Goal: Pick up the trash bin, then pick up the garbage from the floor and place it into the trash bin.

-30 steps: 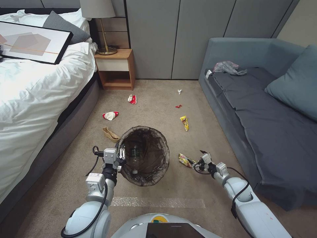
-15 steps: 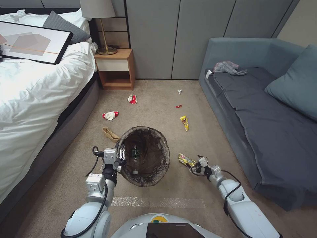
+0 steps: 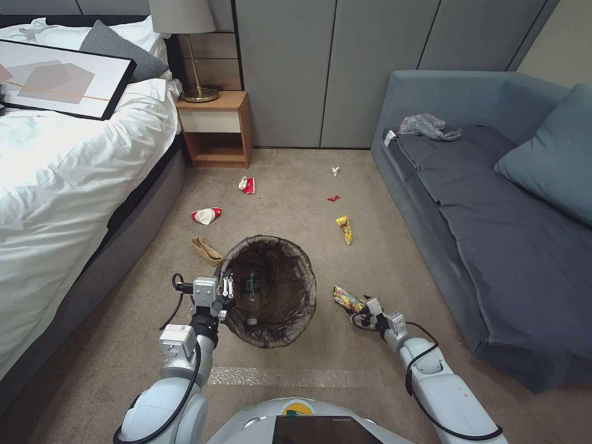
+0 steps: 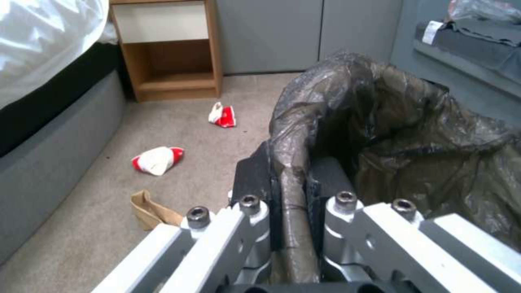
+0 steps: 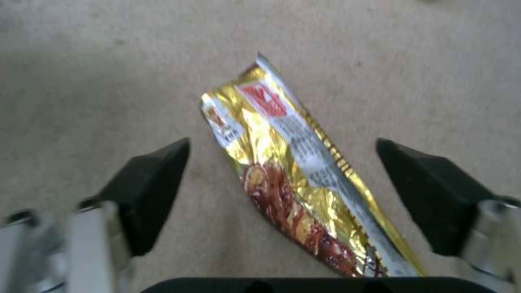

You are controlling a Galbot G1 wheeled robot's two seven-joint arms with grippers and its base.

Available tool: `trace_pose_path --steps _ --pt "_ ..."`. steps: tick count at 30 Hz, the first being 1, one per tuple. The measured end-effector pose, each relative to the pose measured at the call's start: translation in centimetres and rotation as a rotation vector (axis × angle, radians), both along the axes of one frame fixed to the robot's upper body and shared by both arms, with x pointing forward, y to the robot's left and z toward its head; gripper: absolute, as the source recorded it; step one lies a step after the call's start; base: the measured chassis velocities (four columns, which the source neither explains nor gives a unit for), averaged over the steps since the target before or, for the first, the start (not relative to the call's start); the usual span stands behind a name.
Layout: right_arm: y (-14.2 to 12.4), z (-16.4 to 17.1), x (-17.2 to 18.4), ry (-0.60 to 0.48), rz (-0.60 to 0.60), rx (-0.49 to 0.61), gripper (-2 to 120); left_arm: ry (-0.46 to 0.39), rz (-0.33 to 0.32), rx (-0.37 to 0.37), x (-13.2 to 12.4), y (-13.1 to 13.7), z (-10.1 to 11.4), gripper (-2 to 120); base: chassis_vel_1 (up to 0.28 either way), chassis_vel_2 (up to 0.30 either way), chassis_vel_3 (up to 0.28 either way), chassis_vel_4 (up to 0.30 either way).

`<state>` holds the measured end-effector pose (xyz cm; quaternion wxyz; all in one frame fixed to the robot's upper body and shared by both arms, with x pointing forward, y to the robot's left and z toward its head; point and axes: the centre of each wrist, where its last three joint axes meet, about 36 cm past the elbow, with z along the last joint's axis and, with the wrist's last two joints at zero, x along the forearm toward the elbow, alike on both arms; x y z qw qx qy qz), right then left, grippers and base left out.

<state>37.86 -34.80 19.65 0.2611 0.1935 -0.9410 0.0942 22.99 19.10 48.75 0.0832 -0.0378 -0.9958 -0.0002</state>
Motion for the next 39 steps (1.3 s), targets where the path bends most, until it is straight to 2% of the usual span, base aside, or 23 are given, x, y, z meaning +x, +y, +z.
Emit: trace_pose_path --steps 1,2,3,5,6,9,10,13,14,17,18,22,39 --pt "-0.1 -0.2 0.1 0.003 -0.002 0.000 77 0.000 0.000 0.000 0.0 0.0 0.0 7 0.000 0.000 0.000 0.000" --pt "-0.3 -0.7 0.3 0.010 -0.008 0.000 68 0.001 0.002 0.002 0.0 0.1 0.0 7 0.000 0.000 0.000 0.000" --pt "-0.3 -0.7 0.3 0.010 -0.008 0.000 68 0.001 0.002 0.002 0.0 0.1 0.0 7 0.000 0.000 0.000 0.000" --pt "-0.7 -1.5 0.6 0.024 -0.024 0.002 58 0.002 0.002 0.002 -0.1 0.1 0.0 7 0.000 0.000 0.000 0.000" --pt "-0.7 -1.5 0.6 0.024 -0.024 0.002 58 0.002 0.002 0.002 -0.1 0.1 0.0 7 0.000 0.000 0.000 0.000" --pt "-1.1 -3.0 0.7 0.056 -0.054 0.011 43 0.005 0.004 0.002 -0.1 0.1 -0.1 7 0.000 0.000 0.000 0.000" --pt "-1.1 -3.0 0.7 0.056 -0.054 0.011 43 0.005 0.004 0.002 -0.1 0.1 -0.1 7 0.000 0.000 0.000 0.000" --pt "-1.8 -4.0 0.5 0.067 -0.072 0.015 28 0.006 0.007 0.007 -0.2 0.3 -0.1 7 0.000 0.000 0.000 0.000" --pt "-1.8 -4.0 0.5 0.067 -0.072 0.015 28 0.006 0.007 0.007 -0.2 0.3 -0.1 7 0.000 0.000 0.000 0.000" --pt "-2.5 -4.2 0.4 0.063 -0.076 0.015 13 0.009 0.007 0.008 -0.3 0.3 -0.1 7 0.000 0.000 0.000 0.000" --pt "-2.5 -4.2 0.4 0.063 -0.076 0.015 13 0.009 0.007 0.008 -0.3 0.3 -0.1 7 0.000 0.000 0.000 0.000" --pt "-2.7 -4.2 0.3 0.055 -0.072 0.017 0 0.011 0.003 0.009 -0.3 0.2 -0.2 7 0.000 0.000 0.000 0.000" --pt "-2.7 -4.1 0.3 0.050 -0.068 0.018 0 0.011 0.002 0.010 -0.3 0.2 -0.1 7 0.000 0.000 0.000 0.000"
